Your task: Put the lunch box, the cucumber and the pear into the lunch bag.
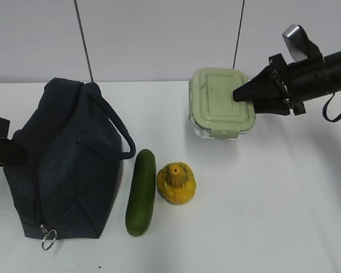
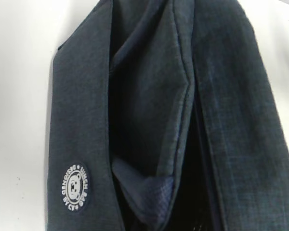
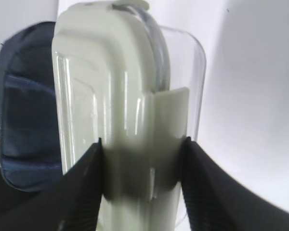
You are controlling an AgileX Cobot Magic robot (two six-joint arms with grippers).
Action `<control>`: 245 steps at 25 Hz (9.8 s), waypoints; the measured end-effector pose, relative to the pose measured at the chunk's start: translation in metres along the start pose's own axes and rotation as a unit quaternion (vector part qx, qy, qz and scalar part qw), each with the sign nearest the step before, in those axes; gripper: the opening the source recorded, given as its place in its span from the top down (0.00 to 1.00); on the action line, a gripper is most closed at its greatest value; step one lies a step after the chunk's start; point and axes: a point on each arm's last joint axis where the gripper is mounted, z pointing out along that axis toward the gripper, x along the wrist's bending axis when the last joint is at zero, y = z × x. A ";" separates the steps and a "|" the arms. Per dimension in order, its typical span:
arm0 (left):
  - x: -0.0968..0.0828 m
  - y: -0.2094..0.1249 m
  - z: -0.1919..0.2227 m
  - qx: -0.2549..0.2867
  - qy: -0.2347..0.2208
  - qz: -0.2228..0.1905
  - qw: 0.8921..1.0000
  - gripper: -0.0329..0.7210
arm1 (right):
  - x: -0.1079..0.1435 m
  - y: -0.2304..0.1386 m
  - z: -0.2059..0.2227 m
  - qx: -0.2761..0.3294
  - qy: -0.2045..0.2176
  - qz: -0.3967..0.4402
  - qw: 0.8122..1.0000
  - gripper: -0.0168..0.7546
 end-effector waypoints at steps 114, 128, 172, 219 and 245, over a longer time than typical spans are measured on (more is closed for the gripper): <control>-0.003 0.011 0.019 -0.024 -0.073 -0.059 0.995 0.98 | 0.135 -0.023 0.122 0.265 -0.318 -0.234 0.880 0.48; -0.003 0.011 0.019 -0.024 -0.073 -0.059 0.995 0.98 | 0.131 -0.059 0.159 0.328 -0.306 -0.252 0.857 0.33; -0.003 0.011 0.019 -0.025 -0.071 -0.059 0.995 0.98 | 0.231 -0.010 0.117 0.176 -0.222 -0.322 0.903 0.66; -0.012 0.010 0.017 -0.014 -0.122 -0.079 0.989 0.98 | 0.213 0.008 0.128 0.162 -0.256 -0.309 0.902 0.48; -0.010 0.012 0.018 -0.025 -0.110 -0.079 0.990 0.98 | 0.159 -0.123 0.127 0.160 -0.159 -0.103 0.969 0.53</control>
